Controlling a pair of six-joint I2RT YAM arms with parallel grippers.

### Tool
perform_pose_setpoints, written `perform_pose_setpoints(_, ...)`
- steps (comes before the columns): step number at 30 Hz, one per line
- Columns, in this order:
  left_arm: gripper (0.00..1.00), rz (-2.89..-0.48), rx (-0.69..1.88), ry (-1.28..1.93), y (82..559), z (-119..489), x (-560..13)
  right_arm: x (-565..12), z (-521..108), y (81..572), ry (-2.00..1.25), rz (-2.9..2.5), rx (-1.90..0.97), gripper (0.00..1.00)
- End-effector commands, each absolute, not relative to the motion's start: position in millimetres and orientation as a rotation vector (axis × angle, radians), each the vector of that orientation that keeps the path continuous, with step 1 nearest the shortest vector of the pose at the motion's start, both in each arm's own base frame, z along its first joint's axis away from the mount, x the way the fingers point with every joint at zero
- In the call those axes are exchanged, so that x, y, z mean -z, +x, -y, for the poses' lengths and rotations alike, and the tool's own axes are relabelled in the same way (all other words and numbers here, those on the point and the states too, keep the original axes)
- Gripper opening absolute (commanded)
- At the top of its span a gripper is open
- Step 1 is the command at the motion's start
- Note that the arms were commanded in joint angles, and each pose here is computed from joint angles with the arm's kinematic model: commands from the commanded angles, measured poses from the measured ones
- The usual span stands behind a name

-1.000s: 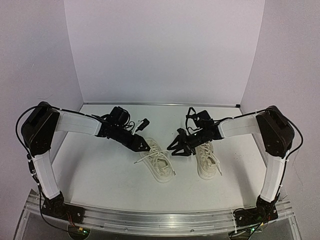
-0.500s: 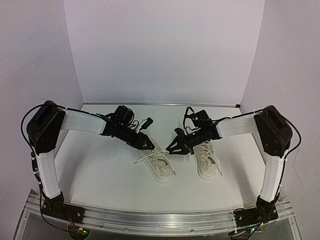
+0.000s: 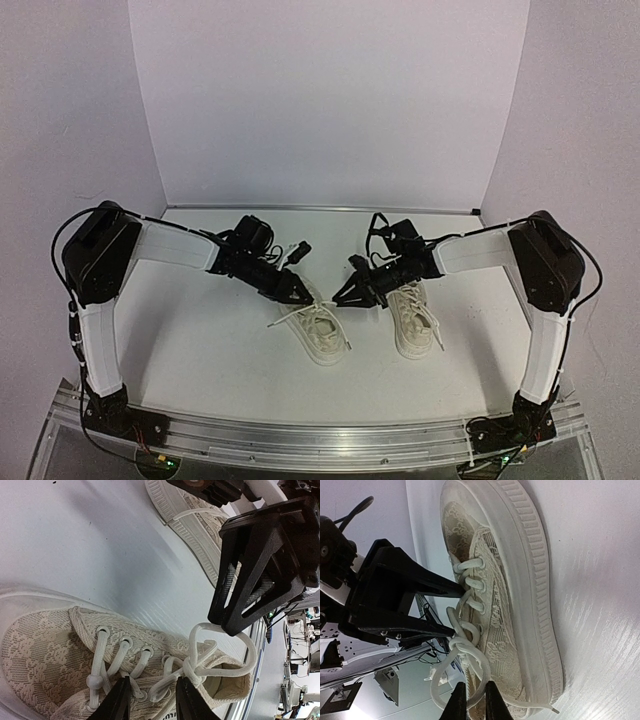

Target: Tie the shoes

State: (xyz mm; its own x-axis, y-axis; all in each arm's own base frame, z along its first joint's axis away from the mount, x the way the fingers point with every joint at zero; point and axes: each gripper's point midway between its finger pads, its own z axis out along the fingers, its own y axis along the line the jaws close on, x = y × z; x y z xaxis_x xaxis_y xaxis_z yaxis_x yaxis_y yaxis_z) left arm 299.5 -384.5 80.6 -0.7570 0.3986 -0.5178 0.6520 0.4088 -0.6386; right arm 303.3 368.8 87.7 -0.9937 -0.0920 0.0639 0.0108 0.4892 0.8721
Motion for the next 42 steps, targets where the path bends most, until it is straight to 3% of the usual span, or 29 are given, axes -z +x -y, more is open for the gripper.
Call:
perform_pose_setpoints(1, 0.27, -2.304, 1.34, 0.956, 300.6, 400.1, -98.8, -95.1, -376.1, 305.5, 0.129, 2.619, 1.579, 0.1)
perform_pose_setpoints(8, 0.01, -2.273, 1.307, 0.949, 302.9, 389.8, -110.4, -93.9, -373.2, 304.7, 0.138, 2.642, 1.564, 0.0)
perform_pose_setpoints(29, 0.0, -2.346, 0.947, 0.964, 331.4, 343.1, -101.7, -60.8, -332.2, 290.8, 0.162, 2.868, 1.25, 0.0)
perform_pose_setpoints(34, 0.0, -2.311, 0.962, 1.009, 328.9, 345.4, -105.3, -83.8, -342.7, 293.6, 0.233, 2.832, 1.349, 0.0)
perform_pose_setpoints(42, 0.0, -2.272, 1.001, 1.025, 327.6, 350.7, -112.4, -134.2, -363.3, 324.2, 0.303, 2.866, 1.5, 0.33)
